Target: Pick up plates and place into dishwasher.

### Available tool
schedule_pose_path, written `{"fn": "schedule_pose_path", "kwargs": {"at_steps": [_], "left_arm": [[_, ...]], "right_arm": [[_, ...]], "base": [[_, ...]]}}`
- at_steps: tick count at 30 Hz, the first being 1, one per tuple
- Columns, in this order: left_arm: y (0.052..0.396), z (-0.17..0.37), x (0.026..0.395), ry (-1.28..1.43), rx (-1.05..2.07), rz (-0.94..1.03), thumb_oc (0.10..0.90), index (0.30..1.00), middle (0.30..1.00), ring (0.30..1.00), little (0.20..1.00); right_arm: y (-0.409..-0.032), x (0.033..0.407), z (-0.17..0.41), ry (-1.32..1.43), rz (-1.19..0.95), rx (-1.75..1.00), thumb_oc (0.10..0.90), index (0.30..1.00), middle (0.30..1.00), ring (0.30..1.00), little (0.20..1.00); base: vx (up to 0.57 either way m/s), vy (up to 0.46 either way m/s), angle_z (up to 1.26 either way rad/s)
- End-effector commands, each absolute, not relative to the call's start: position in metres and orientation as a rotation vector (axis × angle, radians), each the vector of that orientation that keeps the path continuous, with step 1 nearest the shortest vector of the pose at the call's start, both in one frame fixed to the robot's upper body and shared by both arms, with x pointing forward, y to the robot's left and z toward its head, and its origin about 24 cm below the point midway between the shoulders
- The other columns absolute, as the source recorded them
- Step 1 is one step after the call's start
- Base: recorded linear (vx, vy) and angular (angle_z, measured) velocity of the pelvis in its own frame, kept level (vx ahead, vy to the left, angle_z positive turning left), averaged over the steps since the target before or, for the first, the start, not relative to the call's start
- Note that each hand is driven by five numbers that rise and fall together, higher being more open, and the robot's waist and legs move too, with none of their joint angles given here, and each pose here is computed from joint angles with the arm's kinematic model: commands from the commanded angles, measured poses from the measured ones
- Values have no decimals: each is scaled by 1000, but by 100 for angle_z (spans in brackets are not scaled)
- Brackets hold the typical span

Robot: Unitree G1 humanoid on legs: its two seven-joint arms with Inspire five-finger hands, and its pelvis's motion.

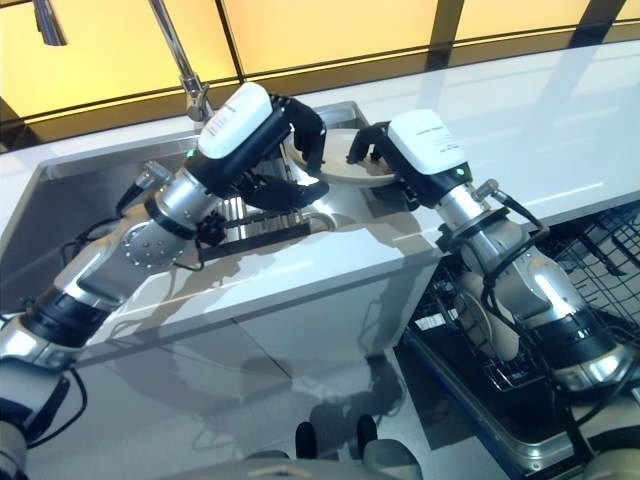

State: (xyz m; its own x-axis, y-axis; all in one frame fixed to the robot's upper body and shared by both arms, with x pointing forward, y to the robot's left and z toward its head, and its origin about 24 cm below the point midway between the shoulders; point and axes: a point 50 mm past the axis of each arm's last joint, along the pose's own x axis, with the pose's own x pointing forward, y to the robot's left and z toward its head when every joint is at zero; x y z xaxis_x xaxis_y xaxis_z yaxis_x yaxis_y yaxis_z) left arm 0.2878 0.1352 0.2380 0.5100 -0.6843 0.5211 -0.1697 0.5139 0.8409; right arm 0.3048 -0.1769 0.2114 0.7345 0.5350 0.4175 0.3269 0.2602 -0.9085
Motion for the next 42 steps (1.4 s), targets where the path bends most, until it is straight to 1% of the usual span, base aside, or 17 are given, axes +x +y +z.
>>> {"fn": "schedule_pose_path", "kwargs": {"at_steps": [1,4,5,6,7,15,18,19,24,29,33,34,37,42], "left_arm": [[118,280,282,-1227,836,-330,100,300,300,300,200],[119,280,282,-1224,837,-330,100,300,300,300,200],[122,278,283,-1211,851,-313,100,300,300,300,200],[124,277,284,-1203,860,-303,317,486,486,486,417],[126,276,286,-1176,873,-294,800,900,900,900,900],[140,268,297,-1092,929,-245,800,900,900,900,900],[151,265,303,-1053,925,-195,800,900,900,900,900],[161,260,309,-1023,924,-139,800,900,900,900,900],[174,252,317,-963,929,-79,800,900,900,900,900],[200,236,324,-845,922,8,800,900,900,900,900],[209,232,325,-810,915,38,800,900,900,900,900],[227,222,326,-754,926,100,800,900,900,900,900],[243,215,325,-703,934,153,800,900,900,900,900],[254,207,322,-662,913,203,800,900,900,900,900]], "right_arm": [[-169,305,248,-959,75,-1286,100,300,300,300,200],[-169,305,248,-959,73,-1287,100,300,300,300,200],[-175,304,248,-952,47,-1300,100,300,300,300,200],[-177,304,248,-951,41,-1304,100,300,300,300,200],[-179,303,247,-948,30,-1313,100,300,300,300,200],[-193,303,249,-925,-16,-1347,100,300,300,300,200],[-200,302,246,-915,-39,-1360,100,300,300,300,200],[-206,300,245,-910,-55,-1371,100,300,300,300,200],[-213,297,244,-909,-79,-1396,100,300,300,300,200],[-231,287,246,-908,-145,-1439,100,300,300,300,200],[-238,283,246,-899,-171,-1452,100,300,300,300,200],[-257,274,247,-871,-238,-1479,100,300,300,300,200],[-281,262,246,-818,-327,-1495,100,300,300,300,200],[-309,246,240,-738,-425,-1465,100,300,300,300,200]], "base": [[0,0,0],[0,0,0],[0,0,0],[-34,-3,-1],[0,0,0],[0,0,0],[2,5,-1],[7,12,-5],[13,11,-5],[16,15,-4],[26,20,-10],[35,38,-12],[33,31,-19],[16,11,-16]]}}
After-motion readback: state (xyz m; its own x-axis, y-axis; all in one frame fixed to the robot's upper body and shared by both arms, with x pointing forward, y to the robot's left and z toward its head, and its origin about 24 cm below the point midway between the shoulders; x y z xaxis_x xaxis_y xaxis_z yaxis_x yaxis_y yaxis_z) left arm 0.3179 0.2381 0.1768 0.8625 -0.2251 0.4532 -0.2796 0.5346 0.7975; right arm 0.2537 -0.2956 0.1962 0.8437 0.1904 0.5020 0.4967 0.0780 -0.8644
